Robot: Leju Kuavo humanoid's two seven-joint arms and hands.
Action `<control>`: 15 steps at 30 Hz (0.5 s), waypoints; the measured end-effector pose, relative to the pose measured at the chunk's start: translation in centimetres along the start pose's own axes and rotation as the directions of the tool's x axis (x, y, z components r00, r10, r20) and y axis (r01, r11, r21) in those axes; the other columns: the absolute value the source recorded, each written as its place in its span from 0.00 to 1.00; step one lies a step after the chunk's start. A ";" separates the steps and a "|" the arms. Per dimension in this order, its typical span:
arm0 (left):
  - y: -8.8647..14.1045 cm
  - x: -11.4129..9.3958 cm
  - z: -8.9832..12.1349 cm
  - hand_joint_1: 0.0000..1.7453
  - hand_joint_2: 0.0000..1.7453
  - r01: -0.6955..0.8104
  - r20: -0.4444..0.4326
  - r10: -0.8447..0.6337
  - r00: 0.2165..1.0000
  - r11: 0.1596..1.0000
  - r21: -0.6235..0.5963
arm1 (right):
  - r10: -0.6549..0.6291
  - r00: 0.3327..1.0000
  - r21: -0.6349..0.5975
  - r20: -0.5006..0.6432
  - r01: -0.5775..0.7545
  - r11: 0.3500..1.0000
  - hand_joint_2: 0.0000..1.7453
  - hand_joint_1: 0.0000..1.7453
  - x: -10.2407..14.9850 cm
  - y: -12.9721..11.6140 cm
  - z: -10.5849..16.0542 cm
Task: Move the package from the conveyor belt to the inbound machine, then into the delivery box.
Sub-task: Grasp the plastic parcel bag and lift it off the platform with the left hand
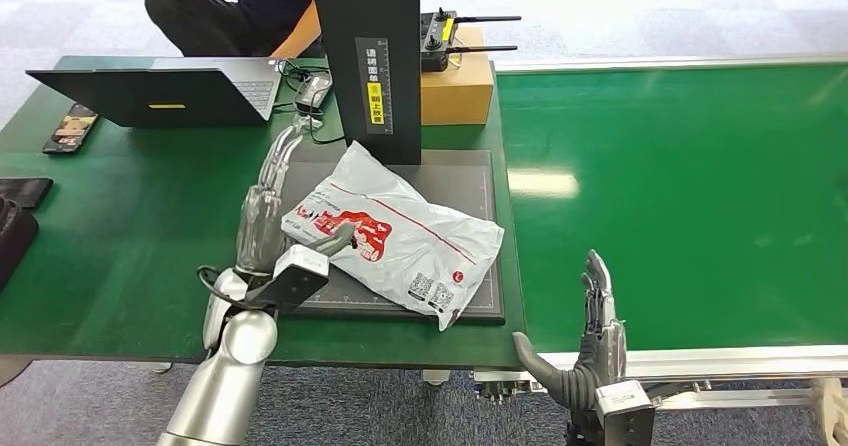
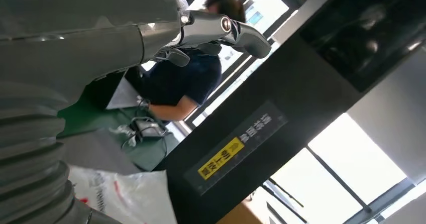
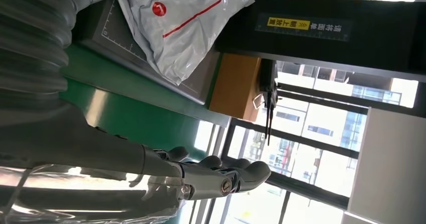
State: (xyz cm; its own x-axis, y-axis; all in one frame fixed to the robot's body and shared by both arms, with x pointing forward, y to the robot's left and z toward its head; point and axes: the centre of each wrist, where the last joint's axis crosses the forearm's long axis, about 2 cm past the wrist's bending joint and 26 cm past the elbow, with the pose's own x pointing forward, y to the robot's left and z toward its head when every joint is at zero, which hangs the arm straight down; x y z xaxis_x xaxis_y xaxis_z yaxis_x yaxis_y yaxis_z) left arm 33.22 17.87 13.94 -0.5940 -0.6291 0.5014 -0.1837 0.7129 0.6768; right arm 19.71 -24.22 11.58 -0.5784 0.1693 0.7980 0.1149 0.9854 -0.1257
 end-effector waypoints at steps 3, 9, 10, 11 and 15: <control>0.6 0.4 -1.9 0.00 1.00 0.087 0.051 -0.085 0.995 0.995 -0.039 | -0.007 1.000 -0.002 -0.008 0.007 1.000 1.00 0.00 0.0 -0.2 0.3; 0.4 1.3 -4.8 0.00 1.00 0.239 0.151 -0.216 0.965 0.958 -0.157 | -0.021 1.000 0.011 -0.020 0.021 1.000 1.00 0.00 0.1 -0.4 0.9; 0.2 1.3 -5.2 0.00 1.00 0.255 0.165 -0.226 0.960 0.949 -0.184 | -0.022 1.000 0.013 -0.021 0.022 1.000 1.00 0.00 0.1 -0.4 1.0; 0.0 1.3 -5.7 0.00 1.00 0.270 0.179 -0.234 0.956 0.939 -0.215 | -0.024 0.999 0.015 -0.023 0.024 1.000 1.00 0.00 0.1 -0.4 1.1; -0.9 0.7 -7.3 0.00 1.00 0.298 0.218 -0.232 0.948 0.886 -0.355 | -0.035 0.999 0.016 -0.029 0.035 0.999 1.00 0.00 0.2 -0.5 1.4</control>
State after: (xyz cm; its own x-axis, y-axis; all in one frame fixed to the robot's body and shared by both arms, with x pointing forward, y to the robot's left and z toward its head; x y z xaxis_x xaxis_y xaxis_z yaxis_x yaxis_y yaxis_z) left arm 38.71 14.52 17.65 -0.6909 -0.6944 0.2012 -0.0622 0.3343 0.9404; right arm 18.44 -24.63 10.99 -0.5586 0.1343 0.8185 0.0817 0.9909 -0.1068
